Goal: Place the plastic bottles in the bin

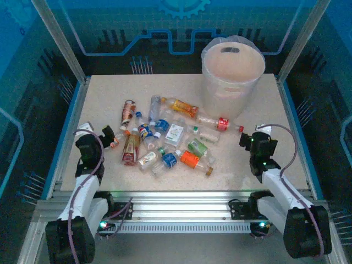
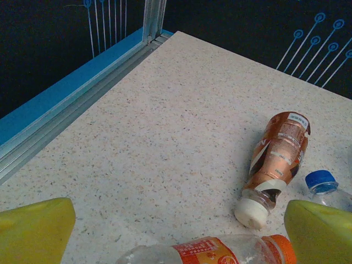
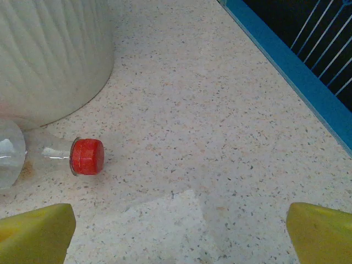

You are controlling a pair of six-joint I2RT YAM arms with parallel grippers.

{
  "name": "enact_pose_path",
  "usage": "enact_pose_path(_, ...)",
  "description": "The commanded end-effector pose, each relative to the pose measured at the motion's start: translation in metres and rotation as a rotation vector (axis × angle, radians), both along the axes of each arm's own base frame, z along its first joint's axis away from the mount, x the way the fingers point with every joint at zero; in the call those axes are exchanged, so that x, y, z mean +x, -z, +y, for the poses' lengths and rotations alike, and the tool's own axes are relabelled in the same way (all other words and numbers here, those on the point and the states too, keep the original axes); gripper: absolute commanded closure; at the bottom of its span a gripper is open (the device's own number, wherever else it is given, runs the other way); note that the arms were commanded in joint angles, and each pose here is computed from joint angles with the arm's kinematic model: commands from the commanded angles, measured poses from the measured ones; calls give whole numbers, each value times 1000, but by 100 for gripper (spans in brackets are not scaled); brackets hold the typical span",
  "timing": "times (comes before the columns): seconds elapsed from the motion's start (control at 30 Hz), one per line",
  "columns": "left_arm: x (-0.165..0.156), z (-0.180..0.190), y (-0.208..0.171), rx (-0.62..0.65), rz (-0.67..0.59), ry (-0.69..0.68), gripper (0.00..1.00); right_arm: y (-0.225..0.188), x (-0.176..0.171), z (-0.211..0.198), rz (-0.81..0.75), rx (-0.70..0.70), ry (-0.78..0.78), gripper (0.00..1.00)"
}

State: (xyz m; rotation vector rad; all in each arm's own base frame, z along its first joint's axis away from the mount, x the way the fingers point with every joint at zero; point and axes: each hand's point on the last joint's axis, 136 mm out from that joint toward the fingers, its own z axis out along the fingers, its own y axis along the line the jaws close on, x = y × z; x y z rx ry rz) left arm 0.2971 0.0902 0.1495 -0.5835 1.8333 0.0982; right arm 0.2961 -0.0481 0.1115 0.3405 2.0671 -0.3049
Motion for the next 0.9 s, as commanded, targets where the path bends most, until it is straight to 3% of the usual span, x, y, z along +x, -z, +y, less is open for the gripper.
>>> enact_pose_path(0.0,-3,5,-3,27,-21,-22,1,-9,2,-8,-35,-1,40,0)
enact_pose_path(0.87,-4,7,-3,36,-18,-29,1,-11,0,-10,-39,-8,50,0)
